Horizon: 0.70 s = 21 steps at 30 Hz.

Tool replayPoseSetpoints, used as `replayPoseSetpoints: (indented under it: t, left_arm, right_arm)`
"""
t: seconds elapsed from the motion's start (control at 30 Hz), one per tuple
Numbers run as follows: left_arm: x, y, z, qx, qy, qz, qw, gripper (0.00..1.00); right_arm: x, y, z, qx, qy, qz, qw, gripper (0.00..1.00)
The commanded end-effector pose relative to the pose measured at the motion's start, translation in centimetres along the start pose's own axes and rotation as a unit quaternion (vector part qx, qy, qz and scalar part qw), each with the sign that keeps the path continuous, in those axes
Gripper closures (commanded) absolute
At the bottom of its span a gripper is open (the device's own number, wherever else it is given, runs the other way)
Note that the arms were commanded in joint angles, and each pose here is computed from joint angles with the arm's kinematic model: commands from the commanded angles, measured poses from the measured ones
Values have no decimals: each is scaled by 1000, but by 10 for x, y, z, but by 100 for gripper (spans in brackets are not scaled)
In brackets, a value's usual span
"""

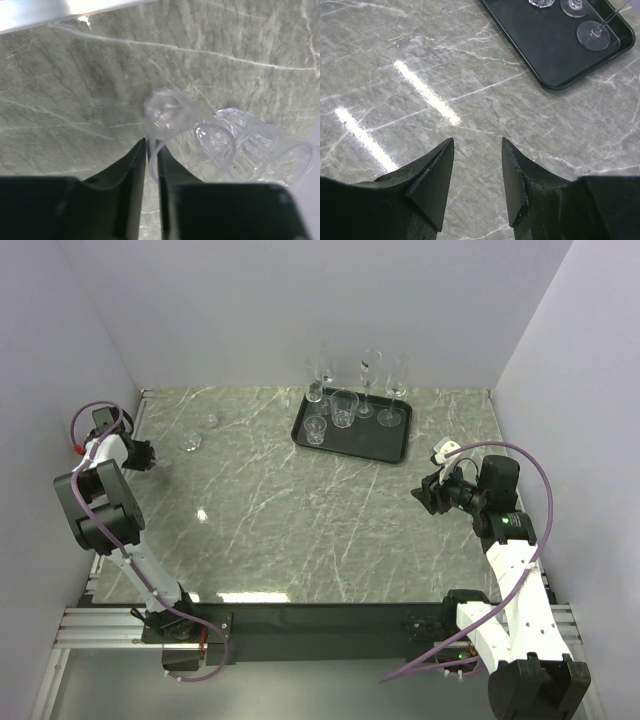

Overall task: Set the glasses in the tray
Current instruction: Grab a glass with a robot arm

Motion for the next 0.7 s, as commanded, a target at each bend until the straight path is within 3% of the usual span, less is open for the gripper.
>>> replayPoseSetpoints:
  t: [0.0, 0.27, 0.67]
  left_arm:
    - [5, 5, -10, -1, -9, -7, 1000, 82]
    - [21, -3, 1, -37, -55, 6, 998, 99]
    - [92, -80, 51, -127, -206, 128, 962, 100]
  right_arm:
    - [2, 4, -4, 11, -10, -10, 1000, 50]
    - [3, 3, -4, 9, -13, -9, 1000, 50]
    - [4, 5, -4, 12, -11, -16, 1000, 50]
Point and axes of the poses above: each gripper's point midway between its finger pads, its own x axis back along the fingers, its own z axis along the line the jaws close on, y = z × x, the point moved 7 cm from there along x, back along the fingers, and after that the axes turned 7 degrees about x, right-handed, at the moved point
